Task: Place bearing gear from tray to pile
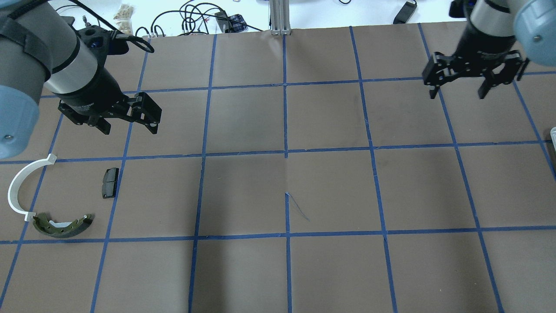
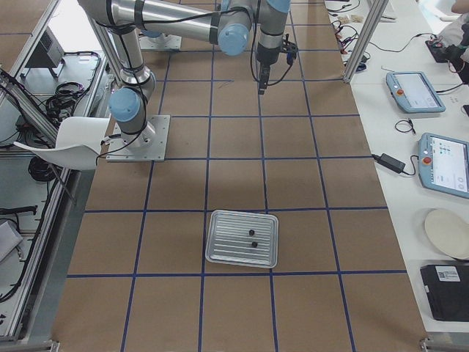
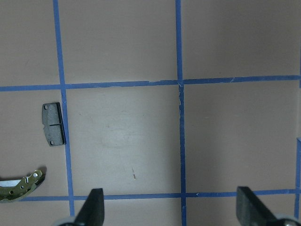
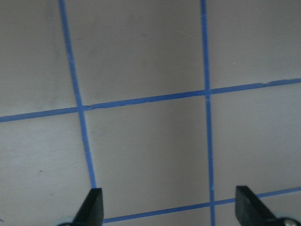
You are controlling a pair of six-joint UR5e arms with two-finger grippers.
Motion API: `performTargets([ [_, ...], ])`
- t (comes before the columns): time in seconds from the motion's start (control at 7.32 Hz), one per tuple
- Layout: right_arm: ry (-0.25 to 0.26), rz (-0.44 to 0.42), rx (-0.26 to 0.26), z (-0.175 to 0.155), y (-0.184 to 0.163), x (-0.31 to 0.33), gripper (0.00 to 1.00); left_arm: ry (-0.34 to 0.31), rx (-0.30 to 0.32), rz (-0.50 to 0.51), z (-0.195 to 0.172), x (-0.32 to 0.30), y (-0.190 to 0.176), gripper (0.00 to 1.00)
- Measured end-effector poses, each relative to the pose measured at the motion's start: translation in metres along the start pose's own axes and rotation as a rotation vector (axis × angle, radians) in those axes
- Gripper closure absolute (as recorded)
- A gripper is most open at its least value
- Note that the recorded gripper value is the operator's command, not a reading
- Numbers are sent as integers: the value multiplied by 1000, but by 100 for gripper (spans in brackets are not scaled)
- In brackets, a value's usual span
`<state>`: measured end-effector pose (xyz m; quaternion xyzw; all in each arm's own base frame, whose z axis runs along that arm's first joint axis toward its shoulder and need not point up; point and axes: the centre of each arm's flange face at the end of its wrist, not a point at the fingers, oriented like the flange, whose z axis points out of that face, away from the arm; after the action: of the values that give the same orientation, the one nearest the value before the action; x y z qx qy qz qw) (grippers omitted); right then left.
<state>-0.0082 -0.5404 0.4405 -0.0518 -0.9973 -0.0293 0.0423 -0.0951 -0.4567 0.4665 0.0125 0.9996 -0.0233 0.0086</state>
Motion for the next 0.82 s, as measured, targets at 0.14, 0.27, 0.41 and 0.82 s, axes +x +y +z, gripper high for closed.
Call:
performTargets([
  [0.14,2,-20,-8,5,-2,58,0,0,2,0,-1,0,0,0],
  [0.27,7,-59,5,11,-3,114,0,0,4,0,-1,0,0,0],
  [0.41,21,-104,29,20,-4,168,0,0,5,0,-1,0,0,0],
  [0.82,28,-209,74,99,-5,326,0,0,9,2,-1,0,-1,0],
])
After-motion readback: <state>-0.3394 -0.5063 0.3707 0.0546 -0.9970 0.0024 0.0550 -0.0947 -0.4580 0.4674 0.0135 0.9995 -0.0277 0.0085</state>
